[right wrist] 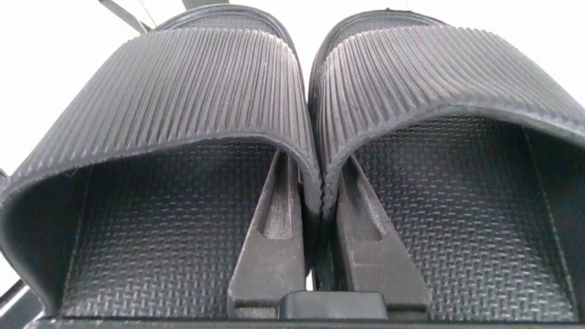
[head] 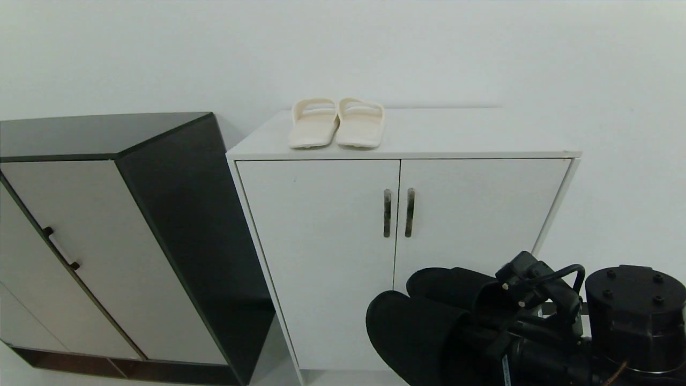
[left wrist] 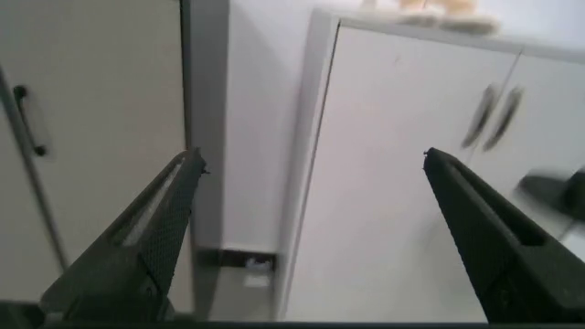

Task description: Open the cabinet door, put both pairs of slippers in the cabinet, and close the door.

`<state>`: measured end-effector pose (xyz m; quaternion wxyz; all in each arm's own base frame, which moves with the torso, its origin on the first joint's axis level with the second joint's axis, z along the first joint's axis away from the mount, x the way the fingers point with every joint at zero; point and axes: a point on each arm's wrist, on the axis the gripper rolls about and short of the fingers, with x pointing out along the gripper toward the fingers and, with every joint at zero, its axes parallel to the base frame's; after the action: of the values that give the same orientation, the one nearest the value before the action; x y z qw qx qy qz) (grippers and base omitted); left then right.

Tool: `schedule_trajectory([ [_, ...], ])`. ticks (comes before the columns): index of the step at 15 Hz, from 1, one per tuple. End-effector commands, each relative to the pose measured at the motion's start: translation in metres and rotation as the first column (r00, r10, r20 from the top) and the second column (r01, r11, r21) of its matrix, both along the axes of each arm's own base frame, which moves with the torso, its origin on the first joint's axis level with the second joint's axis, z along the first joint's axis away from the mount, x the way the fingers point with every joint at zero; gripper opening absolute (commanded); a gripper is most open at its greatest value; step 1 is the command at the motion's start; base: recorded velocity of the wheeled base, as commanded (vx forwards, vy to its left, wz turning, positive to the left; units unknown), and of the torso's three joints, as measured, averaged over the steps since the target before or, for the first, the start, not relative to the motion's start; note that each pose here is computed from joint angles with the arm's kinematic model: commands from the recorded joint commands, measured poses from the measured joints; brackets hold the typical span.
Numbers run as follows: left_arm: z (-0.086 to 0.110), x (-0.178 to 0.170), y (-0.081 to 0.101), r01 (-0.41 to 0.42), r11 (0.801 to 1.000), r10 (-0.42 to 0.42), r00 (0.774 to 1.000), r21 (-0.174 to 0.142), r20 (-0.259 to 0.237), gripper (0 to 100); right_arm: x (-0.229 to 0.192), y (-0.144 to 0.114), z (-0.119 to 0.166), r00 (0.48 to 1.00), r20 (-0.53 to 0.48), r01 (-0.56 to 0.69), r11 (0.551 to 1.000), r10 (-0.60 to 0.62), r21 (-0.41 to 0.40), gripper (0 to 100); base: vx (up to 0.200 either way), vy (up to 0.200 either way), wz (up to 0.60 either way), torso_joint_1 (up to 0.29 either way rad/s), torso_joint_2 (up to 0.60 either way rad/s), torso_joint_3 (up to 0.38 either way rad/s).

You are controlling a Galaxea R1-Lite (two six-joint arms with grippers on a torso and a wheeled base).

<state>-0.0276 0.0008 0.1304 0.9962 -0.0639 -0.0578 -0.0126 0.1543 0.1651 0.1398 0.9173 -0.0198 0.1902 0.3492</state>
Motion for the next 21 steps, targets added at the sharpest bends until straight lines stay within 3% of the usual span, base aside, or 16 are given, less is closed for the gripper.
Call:
schedule_trajectory([
  [1,0.045,0.038,-0.005,0.205,0.978,-0.208,0.967,-0.038,-0.146,100,-0.002,0.000,-0.003,1.000,-0.003,-0.005,1.000,0.005,-0.002,0,0.000,0.000,0.00,-0.129,0.46,0.330],
  [4,0.047,0.067,-0.014,0.415,0.908,-0.417,0.882,-0.056,-0.218,100,-0.005,-0.001,-0.005,1.000,-0.003,-0.014,1.000,0.014,-0.002,0,0.000,0.000,0.00,-0.108,0.46,0.347],
  [5,0.050,0.077,-0.019,0.492,0.869,-0.489,0.839,-0.052,-0.239,100,-0.006,-0.002,-0.006,1.000,-0.007,-0.017,1.000,0.017,-0.005,0,0.000,0.000,0.00,-0.090,0.46,0.364],
  [6,0.052,0.092,-0.026,0.568,0.823,-0.553,0.789,-0.024,-0.269,100,-0.007,0.000,-0.008,1.000,-0.013,-0.023,1.000,0.023,-0.012,0,0.000,0.000,0.00,-0.076,0.45,0.364],
  [7,0.050,0.105,-0.034,0.613,0.790,-0.588,0.752,-0.015,-0.298,100,-0.007,0.000,-0.010,1.000,-0.017,-0.025,1.000,0.025,-0.016,0,0.000,0.000,0.00,-0.041,0.46,0.388],
  [9,0.047,0.130,-0.054,0.690,0.723,-0.658,0.678,-0.023,-0.327,100,-0.007,0.000,-0.010,1.000,-0.016,-0.024,1.000,0.024,-0.018,0,0.000,0.000,0.00,-0.032,0.44,0.403],
  [13,0.052,0.192,-0.102,0.757,0.653,-0.729,0.627,-0.006,-0.273,100,-0.009,-0.002,-0.012,0.999,-0.021,-0.026,0.999,0.025,-0.023,0,0.000,0.000,0.00,-0.005,0.19,0.170],
  [16,0.059,0.225,-0.145,0.811,0.585,-0.784,0.561,-0.013,-0.267,100,-0.011,-0.004,-0.011,0.999,-0.020,-0.034,0.999,0.034,-0.016,0,0.000,0.000,0.00,0.000,0.00,0.000],
  [18,0.064,0.236,-0.176,0.850,0.526,-0.824,0.507,-0.011,-0.252,100,-0.012,-0.007,-0.008,0.996,-0.030,-0.080,0.997,0.080,0.009,0,0.000,0.000,0.00,0.000,0.00,0.000],
  [21,0.081,0.251,-0.206,0.878,0.477,-0.864,0.462,-0.032,-0.198,100,-0.013,-0.014,-0.008,0.993,-0.040,-0.108,0.994,0.109,0.025,0,0.000,0.000,0.00,0.000,0.00,0.000],
])
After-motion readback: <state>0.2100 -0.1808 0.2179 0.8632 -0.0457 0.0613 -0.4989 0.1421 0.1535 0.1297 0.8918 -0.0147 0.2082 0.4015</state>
